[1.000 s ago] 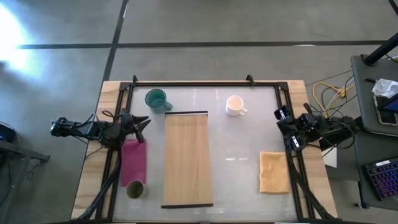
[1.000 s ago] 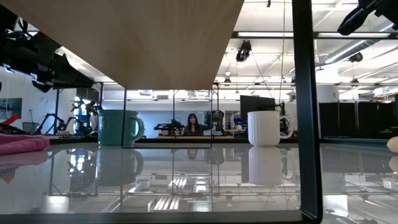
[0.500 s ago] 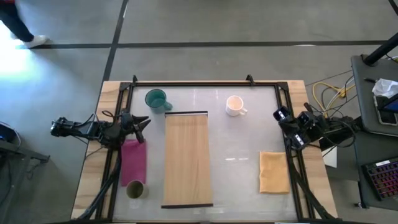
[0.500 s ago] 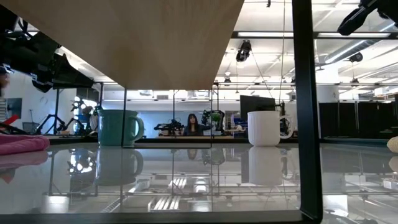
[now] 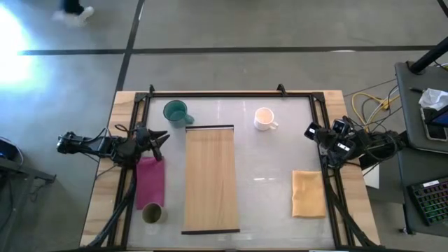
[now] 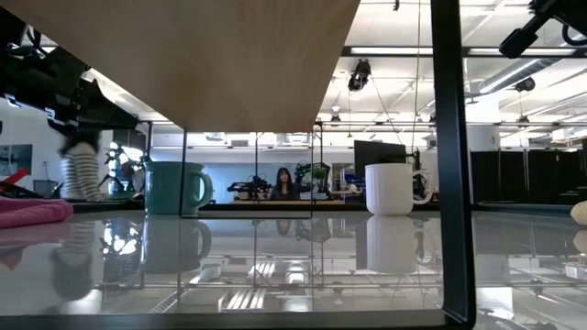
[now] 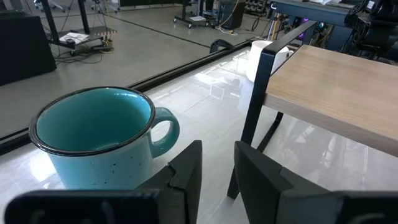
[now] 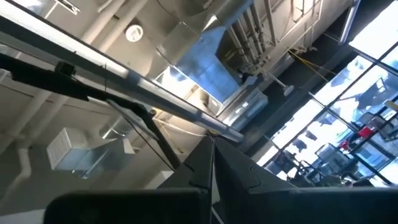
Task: Stack small to large cups/mugs on shelf
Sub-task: Put the white mug on the shelf
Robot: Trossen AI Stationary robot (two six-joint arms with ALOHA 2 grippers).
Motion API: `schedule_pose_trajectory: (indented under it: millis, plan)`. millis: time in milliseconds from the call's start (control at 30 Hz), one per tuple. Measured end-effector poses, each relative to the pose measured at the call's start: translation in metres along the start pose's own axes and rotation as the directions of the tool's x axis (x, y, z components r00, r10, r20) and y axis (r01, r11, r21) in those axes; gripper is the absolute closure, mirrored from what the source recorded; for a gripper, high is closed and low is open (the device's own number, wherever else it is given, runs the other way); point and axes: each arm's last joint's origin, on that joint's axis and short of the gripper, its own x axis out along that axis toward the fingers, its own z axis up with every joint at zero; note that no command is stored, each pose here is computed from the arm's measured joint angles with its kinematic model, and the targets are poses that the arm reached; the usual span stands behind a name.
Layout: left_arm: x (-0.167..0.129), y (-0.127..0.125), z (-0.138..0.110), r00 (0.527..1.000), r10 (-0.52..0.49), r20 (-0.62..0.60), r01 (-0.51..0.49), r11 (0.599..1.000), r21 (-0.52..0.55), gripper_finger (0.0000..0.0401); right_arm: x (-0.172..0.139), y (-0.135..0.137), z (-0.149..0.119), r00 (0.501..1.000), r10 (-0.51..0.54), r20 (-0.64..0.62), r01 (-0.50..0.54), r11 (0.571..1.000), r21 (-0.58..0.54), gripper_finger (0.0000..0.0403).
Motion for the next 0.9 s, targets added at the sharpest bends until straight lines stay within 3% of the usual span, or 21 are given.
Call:
schedule_pose_trajectory:
  millis: [200, 433, 633, 767, 833, 900]
  plan:
    - [0.0, 0.0, 0.0, 1.0, 0.0, 0.0, 0.0, 1.0, 0.0, 0.0321, 0.0, 0.001, 0.0, 1.0, 0.017, -0.01, -0.017, 0.998, 0.052, 0.0394]
    - [0.0, 0.0, 0.0, 1.0, 0.001, 0.0, -0.001, 1.0, 0.0, 0.0321, 0.001, -0.002, -0.002, 0.999, -0.043, 0.005, 0.043, 0.999, 0.015, 0.0394]
    - [0.0, 0.0, 0.0, 1.0, 0.0, 0.0, 0.0, 1.0, 0.0, 0.0321, 0.024, 0.0, -0.004, 0.962, -0.233, -0.145, 0.212, 0.967, -0.141, 0.0363]
    - [0.0, 0.0, 0.0, 1.0, 0.0, 0.0, 0.0, 1.0, 0.0, 0.0321, 0.056, 0.009, 0.004, 0.884, -0.397, -0.248, 0.294, 0.882, -0.368, 0.0324]
    - [0.0, 0.0, 0.0, 1.0, 0.0, 0.0, 0.0, 1.0, 0.0, 0.0321, 0.075, 0.013, 0.011, 0.811, -0.529, -0.249, 0.372, 0.796, -0.478, 0.0306]
    - [0.0, 0.0, 0.0, 1.0, 0.0, 0.0, 0.0, 1.0, 0.0, 0.0321, 0.092, 0.012, 0.02, 0.696, -0.684, -0.218, 0.474, 0.666, -0.576, 0.029]
